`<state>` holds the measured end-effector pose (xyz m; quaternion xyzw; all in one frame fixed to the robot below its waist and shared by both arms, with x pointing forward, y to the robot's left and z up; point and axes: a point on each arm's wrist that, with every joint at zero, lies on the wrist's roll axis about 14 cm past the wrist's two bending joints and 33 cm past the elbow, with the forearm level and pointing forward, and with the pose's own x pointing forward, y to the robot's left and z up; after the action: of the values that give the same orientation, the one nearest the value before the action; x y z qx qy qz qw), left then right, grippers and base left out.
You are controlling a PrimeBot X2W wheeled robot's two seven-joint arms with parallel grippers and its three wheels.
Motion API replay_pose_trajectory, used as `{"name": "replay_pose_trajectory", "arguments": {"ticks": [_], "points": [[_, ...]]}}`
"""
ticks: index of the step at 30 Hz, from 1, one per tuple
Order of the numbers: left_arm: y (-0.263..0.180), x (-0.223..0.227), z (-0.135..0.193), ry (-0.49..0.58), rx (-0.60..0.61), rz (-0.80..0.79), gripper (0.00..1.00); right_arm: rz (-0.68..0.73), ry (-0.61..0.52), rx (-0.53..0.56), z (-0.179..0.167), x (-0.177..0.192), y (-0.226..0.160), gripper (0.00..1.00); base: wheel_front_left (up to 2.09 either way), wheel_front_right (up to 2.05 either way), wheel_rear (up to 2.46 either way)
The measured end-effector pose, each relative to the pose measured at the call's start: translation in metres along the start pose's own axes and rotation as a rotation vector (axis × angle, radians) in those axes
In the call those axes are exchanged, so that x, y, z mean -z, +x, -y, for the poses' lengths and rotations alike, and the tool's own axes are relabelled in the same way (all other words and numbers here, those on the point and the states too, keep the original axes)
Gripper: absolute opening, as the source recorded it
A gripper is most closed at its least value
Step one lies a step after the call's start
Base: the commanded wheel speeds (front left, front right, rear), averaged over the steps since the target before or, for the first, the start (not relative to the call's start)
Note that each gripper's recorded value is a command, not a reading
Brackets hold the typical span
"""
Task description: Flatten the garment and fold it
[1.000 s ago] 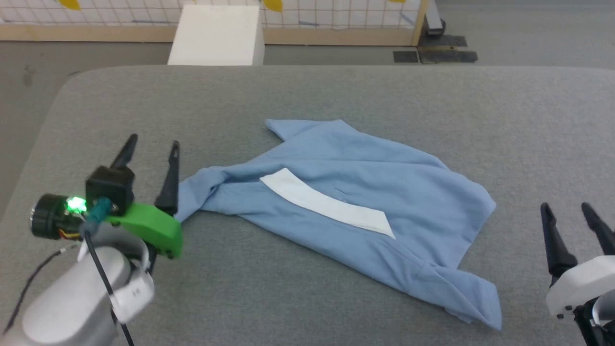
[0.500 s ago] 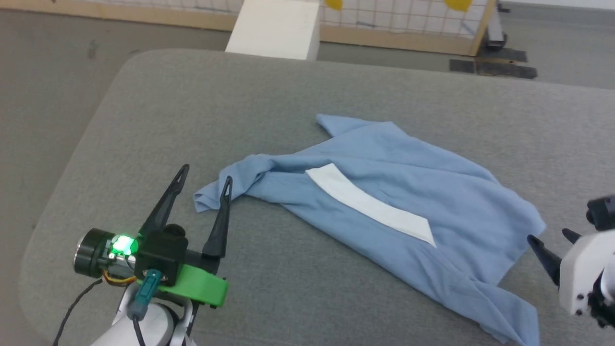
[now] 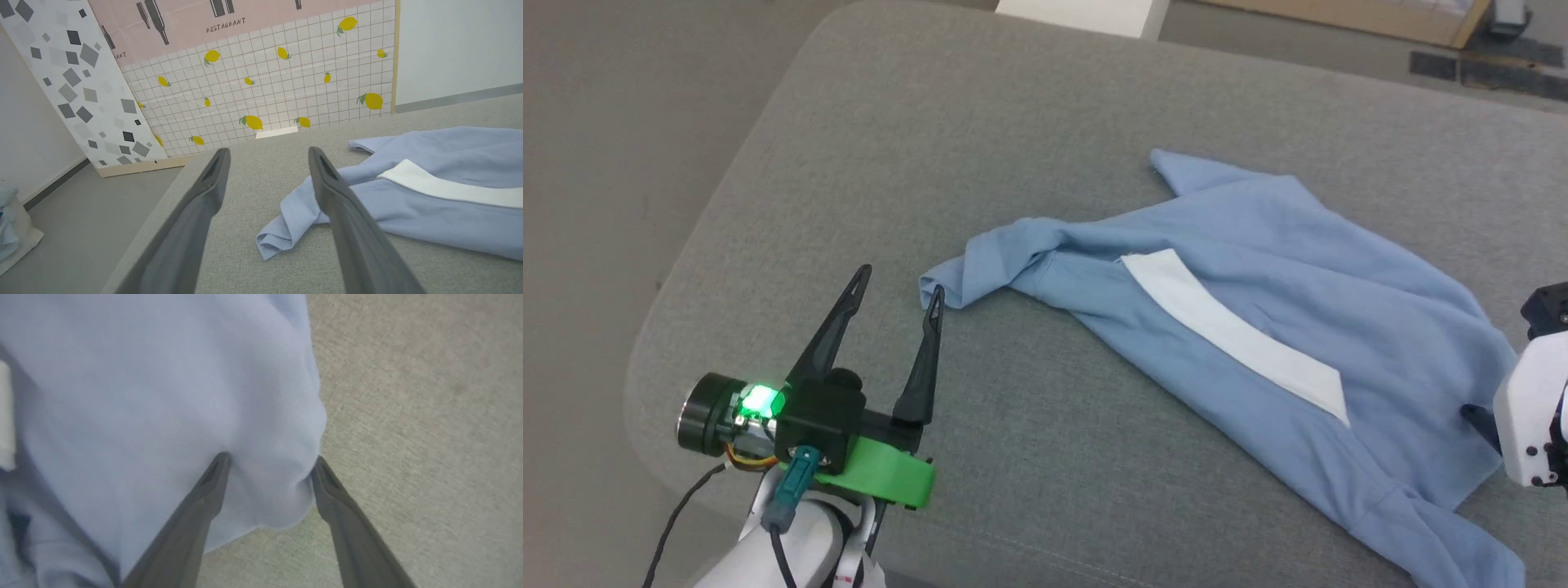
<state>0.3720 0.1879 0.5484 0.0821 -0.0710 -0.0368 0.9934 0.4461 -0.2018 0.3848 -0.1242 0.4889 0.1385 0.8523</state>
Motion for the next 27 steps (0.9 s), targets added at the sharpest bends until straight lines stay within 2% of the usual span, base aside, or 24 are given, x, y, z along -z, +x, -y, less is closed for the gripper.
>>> {"name": "replay_pose_trajectory", "arguments": {"ticks": [5, 6, 7, 12, 17, 22, 27], "points": [[0.000, 0.010, -0.006, -0.005, -0.022, -0.030, 1.00, -0.026, -0.028, -0.030, -0.009, -0.001, 0.019, 1.00, 0.00, 0.00, 0.00], [0.000, 0.012, -0.006, -0.007, -0.023, -0.038, 1.00, -0.028, -0.031, -0.036, -0.011, -0.001, 0.022, 0.40, 0.00, 0.00, 0.00], [0.000, 0.016, -0.007, -0.009, -0.026, -0.047, 1.00, -0.029, -0.035, -0.043, -0.012, -0.001, 0.024, 0.00, 0.00, 0.00, 0.00], [-0.002, 0.029, -0.008, -0.011, -0.029, -0.089, 1.00, 0.046, -0.034, -0.045, -0.013, -0.010, 0.023, 0.00, 0.00, 0.00, 0.00], [-0.004, 0.029, -0.006, -0.019, -0.022, -0.088, 1.00, 0.243, -0.014, 0.009, 0.005, -0.038, -0.001, 0.00, 0.00, 0.00, 0.00], [-0.004, 0.022, 0.000, -0.035, -0.001, -0.065, 1.00, 0.529, -0.038, 0.123, 0.039, -0.092, -0.060, 0.00, 0.00, 0.00, 0.00], [-0.004, 0.009, 0.003, -0.042, 0.008, -0.028, 1.00, 0.824, -0.070, 0.278, 0.079, -0.149, -0.146, 0.00, 0.00, 0.00, 0.00]]}}
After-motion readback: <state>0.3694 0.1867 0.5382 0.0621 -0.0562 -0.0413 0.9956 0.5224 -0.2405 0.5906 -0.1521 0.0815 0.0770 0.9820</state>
